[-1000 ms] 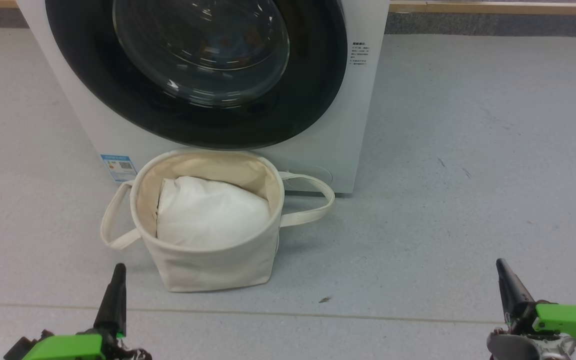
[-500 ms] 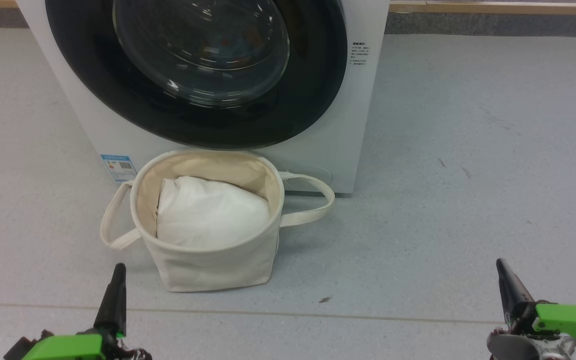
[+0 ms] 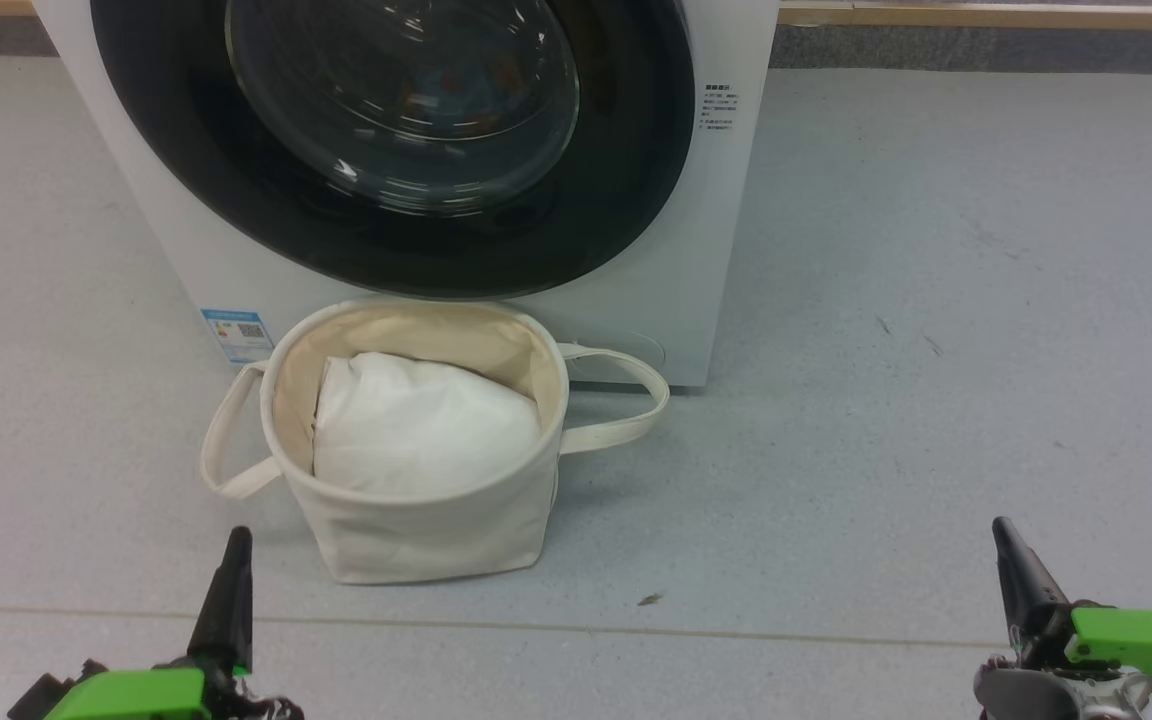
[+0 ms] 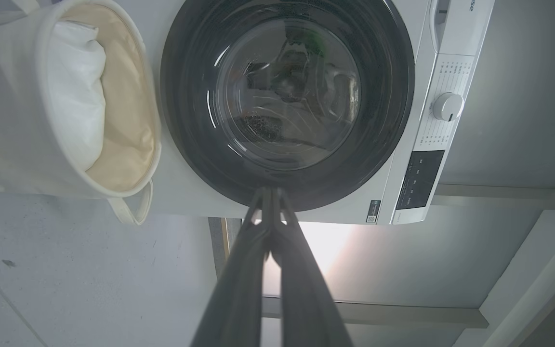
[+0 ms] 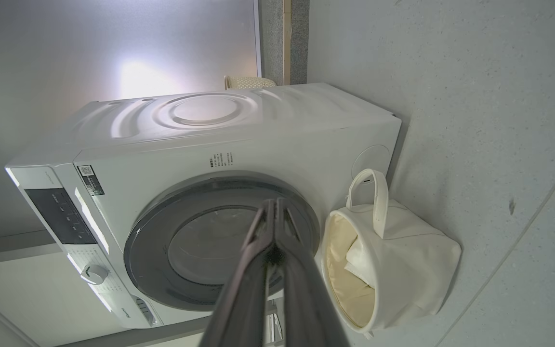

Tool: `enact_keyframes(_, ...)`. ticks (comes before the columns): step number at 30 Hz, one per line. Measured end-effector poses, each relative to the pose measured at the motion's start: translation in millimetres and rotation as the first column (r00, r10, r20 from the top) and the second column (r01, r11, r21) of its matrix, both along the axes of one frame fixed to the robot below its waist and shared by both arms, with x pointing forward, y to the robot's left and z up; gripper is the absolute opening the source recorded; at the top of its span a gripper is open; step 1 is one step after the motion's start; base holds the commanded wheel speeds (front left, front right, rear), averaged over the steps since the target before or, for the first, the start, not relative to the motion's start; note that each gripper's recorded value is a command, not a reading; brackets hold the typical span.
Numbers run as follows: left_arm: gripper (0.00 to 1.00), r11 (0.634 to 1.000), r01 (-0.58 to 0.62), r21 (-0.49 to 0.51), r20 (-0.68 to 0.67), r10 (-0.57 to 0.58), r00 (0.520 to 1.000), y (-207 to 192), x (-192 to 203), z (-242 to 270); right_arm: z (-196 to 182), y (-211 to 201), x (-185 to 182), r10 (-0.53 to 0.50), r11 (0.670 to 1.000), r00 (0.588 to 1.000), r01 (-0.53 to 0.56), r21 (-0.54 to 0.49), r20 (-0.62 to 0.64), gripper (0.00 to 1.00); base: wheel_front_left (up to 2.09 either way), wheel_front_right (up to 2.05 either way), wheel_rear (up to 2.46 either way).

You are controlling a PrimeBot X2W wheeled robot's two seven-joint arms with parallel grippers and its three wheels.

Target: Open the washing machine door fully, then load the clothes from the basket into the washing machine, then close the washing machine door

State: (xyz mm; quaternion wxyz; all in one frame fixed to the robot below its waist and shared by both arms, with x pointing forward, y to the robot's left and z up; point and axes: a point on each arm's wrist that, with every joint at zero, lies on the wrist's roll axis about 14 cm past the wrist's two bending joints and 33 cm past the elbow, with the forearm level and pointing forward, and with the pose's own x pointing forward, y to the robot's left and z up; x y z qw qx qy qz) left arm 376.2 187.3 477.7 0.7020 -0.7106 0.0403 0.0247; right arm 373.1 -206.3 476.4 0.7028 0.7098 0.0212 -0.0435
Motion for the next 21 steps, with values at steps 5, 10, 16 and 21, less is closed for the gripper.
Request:
enact_keyframes(5,0.0,1.0,0.0,0.0,0.0,0.0,1.0,0.0,0.0,0.0,0.0,0.0,0.0,0.0,1.0,1.0,0.0,0.0,0.0,0.0,0.0,0.0,0.0)
enact_keyframes(10,0.0,1.0,0.0,0.0,0.0,0.0,1.0,0.0,0.0,0.0,0.0,0.0,0.0,0.0,1.0,1.0,0.0,0.0,0.0,0.0,0.0,0.0,0.0)
enact_keyframes(16,0.0,1.0,0.0,0.0,0.0,0.0,1.0,0.0,0.0,0.0,0.0,0.0,0.0,0.0,1.0,1.0,0.0,0.0,0.0,0.0,0.0,0.0,0.0)
enact_keyframes(21,0.0,1.0,0.0,0.0,0.0,0.0,1.0,0.0,0.0,0.0,0.0,0.0,0.0,0.0,1.0,1.0,0.0,0.0,0.0,0.0,0.0,0.0,0.0)
